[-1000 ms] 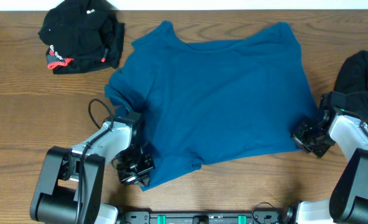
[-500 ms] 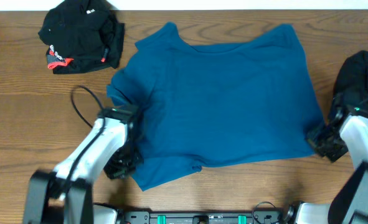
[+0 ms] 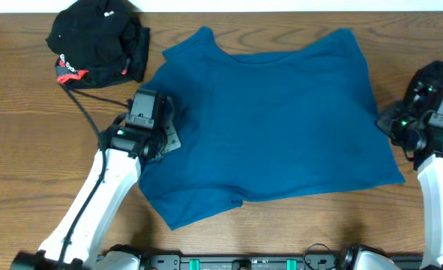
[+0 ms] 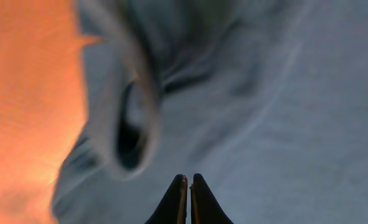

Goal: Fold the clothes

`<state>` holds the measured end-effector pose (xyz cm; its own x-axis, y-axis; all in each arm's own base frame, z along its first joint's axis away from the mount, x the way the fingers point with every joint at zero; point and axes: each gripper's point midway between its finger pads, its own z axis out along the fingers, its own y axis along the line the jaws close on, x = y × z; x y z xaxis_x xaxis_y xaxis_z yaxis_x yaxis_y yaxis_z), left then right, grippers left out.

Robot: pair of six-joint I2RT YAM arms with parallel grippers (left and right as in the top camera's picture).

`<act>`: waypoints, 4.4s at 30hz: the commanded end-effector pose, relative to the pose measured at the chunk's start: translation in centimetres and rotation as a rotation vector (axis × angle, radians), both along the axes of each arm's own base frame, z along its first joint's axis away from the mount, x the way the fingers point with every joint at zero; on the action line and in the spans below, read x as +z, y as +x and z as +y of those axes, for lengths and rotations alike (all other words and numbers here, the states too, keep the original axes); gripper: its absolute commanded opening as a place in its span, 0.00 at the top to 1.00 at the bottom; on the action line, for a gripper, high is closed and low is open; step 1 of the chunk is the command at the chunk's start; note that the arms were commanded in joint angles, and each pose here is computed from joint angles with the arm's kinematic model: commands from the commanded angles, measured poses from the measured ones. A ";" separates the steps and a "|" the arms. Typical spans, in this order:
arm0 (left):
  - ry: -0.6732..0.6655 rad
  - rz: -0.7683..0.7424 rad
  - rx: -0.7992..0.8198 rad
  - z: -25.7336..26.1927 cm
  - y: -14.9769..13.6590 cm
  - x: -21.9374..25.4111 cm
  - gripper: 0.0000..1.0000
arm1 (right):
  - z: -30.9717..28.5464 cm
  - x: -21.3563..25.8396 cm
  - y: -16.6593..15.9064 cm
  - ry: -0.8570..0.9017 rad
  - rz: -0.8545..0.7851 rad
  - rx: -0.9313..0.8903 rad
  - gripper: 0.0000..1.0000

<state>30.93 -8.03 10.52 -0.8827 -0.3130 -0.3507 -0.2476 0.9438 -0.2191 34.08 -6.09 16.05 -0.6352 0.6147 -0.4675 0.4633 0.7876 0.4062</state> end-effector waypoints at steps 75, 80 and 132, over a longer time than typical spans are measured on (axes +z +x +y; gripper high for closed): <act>0.037 0.432 0.109 3.4 -11.5 4.4 0.38 | 4.2 -5.7 -1.9 -0.140 0.281 0.166 0.01; 0.041 0.517 0.162 2.8 -15.3 4.2 0.19 | 4.2 -5.7 -1.9 -0.125 0.282 0.137 0.01; -0.177 0.610 0.189 -2.3 -20.7 -12.2 0.51 | 4.1 -6.2 -3.1 -0.114 0.331 0.138 0.01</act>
